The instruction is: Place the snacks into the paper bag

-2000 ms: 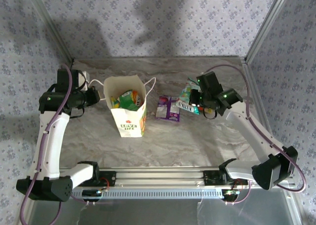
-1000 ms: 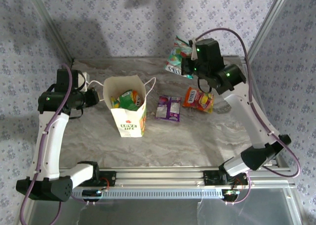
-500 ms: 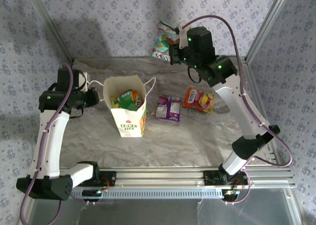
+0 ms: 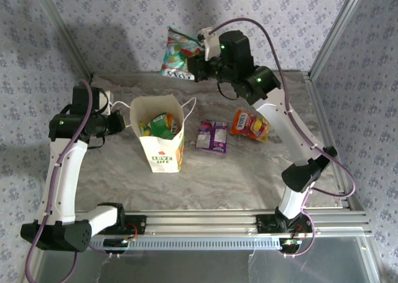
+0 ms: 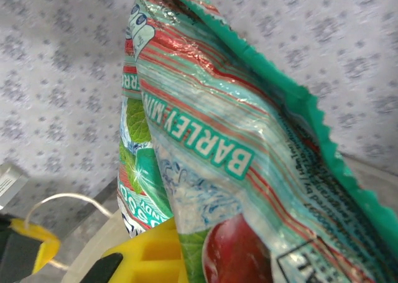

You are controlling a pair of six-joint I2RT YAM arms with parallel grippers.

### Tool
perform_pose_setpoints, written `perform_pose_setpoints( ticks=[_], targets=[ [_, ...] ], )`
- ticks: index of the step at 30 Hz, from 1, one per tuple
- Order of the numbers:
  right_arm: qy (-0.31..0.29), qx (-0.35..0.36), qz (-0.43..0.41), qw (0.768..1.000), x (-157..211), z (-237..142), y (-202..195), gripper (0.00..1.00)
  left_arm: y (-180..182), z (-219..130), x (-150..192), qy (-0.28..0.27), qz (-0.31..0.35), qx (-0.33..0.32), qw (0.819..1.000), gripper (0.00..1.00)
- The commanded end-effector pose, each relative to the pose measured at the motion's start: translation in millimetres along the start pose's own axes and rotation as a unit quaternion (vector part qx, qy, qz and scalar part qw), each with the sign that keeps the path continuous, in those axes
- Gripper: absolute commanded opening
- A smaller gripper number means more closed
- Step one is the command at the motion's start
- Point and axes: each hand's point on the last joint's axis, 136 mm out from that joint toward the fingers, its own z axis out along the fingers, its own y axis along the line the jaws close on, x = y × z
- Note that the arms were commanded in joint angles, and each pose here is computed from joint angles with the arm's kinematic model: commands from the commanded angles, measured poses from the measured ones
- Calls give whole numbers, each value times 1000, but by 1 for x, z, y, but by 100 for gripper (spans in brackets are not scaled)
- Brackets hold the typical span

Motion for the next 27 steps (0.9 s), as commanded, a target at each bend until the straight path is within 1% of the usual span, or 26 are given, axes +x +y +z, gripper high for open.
perform_pose_setpoints(
  ticks=[1, 5, 16, 27],
  targets=[
    [-26, -83, -20, 996, -18, -2, 41, 8, -1, -9, -4, -11, 10, -2, 1000, 14],
    [-10, -110, -30, 993, -6, 5, 57, 8, 0, -9, -4, -13, 10, -2, 1000, 14],
    [37, -146, -65, 986, 26, 16, 82, 8, 2, -10, -5, -15, 6, -3, 1000, 14],
    [105, -159, -81, 978, 70, 27, 87, 8, 4, -12, -4, -18, 3, -3, 1000, 14]
  ],
)
